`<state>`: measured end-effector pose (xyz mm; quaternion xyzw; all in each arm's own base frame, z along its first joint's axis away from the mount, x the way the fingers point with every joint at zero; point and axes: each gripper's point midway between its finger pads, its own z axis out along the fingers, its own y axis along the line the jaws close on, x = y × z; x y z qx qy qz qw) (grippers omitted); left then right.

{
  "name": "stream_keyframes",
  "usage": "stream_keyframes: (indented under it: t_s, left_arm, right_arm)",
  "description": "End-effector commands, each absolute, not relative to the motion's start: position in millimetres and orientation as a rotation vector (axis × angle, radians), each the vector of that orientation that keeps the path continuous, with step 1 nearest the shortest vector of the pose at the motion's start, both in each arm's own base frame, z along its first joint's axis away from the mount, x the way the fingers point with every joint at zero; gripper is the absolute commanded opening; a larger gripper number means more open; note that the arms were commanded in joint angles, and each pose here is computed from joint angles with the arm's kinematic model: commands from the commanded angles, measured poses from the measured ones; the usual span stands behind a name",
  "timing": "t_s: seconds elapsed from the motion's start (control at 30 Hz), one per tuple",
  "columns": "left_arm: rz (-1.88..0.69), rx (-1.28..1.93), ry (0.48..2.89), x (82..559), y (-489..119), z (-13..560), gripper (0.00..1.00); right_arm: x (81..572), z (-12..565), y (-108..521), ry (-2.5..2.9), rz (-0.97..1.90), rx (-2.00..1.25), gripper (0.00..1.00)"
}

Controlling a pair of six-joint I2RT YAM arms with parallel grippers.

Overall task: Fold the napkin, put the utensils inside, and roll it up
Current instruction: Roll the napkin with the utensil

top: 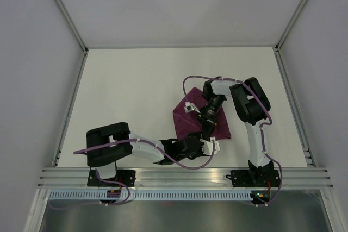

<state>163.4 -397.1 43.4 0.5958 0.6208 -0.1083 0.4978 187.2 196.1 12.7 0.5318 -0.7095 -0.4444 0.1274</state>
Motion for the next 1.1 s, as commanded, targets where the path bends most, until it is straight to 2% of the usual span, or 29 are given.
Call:
stream_keyframes:
  t_s: [0.0,0.2,0.3,0.43,0.6,0.77,0.8,0.87,0.93,1.07]
  left_arm:
    - [-0.269,1.470,1.452,164.1,-405.9,37.4,0.63]
    - [-0.250,1.463,1.497,171.6,-403.1,22.8,0.60]
    - [-0.255,1.468,1.518,172.6,-402.5,18.9,0.56]
    - [-0.244,1.510,1.562,171.6,-397.0,4.0,0.42]
    - [-0.278,1.537,1.615,169.9,-396.9,-4.2,0.31]
    - [-0.268,1.587,1.684,168.7,-392.6,-17.0,0.12]
    - [-0.261,1.600,1.697,168.3,-392.7,-18.9,0.05]
    - [-0.285,1.621,1.724,164.9,-392.9,-23.4,0.02]
    - [-0.322,1.617,1.749,164.7,-391.7,-23.2,0.02]
    - [-0.455,1.578,1.805,160.5,-388.5,-19.5,0.02]
  right_arm:
    - [220.3,-34.2,186.5,-2.083,-1.133,1.799,0.05]
    - [220.7,-34.4,186.5,-2.082,-1.130,1.794,0.05]
    - [219.8,-34.9,185.8,-2.079,-1.129,1.789,0.06]
    - [220.1,-35.0,186.2,-2.073,-1.133,1.784,0.06]
    - [220.3,-35.0,186.2,-2.070,-1.134,1.781,0.06]
    - [221.0,-35.1,186.6,-2.072,-1.133,1.779,0.06]
    - [221.2,-35.1,187.0,-2.074,-1.134,1.778,0.06]
    - [222.5,-34.7,188.3,-2.087,-1.134,1.773,0.06]
    - [225.8,-30.7,191.0,-2.107,-1.138,1.781,0.13]
    - [236.4,-15.9,196.1,-2.163,-1.142,1.806,0.37]
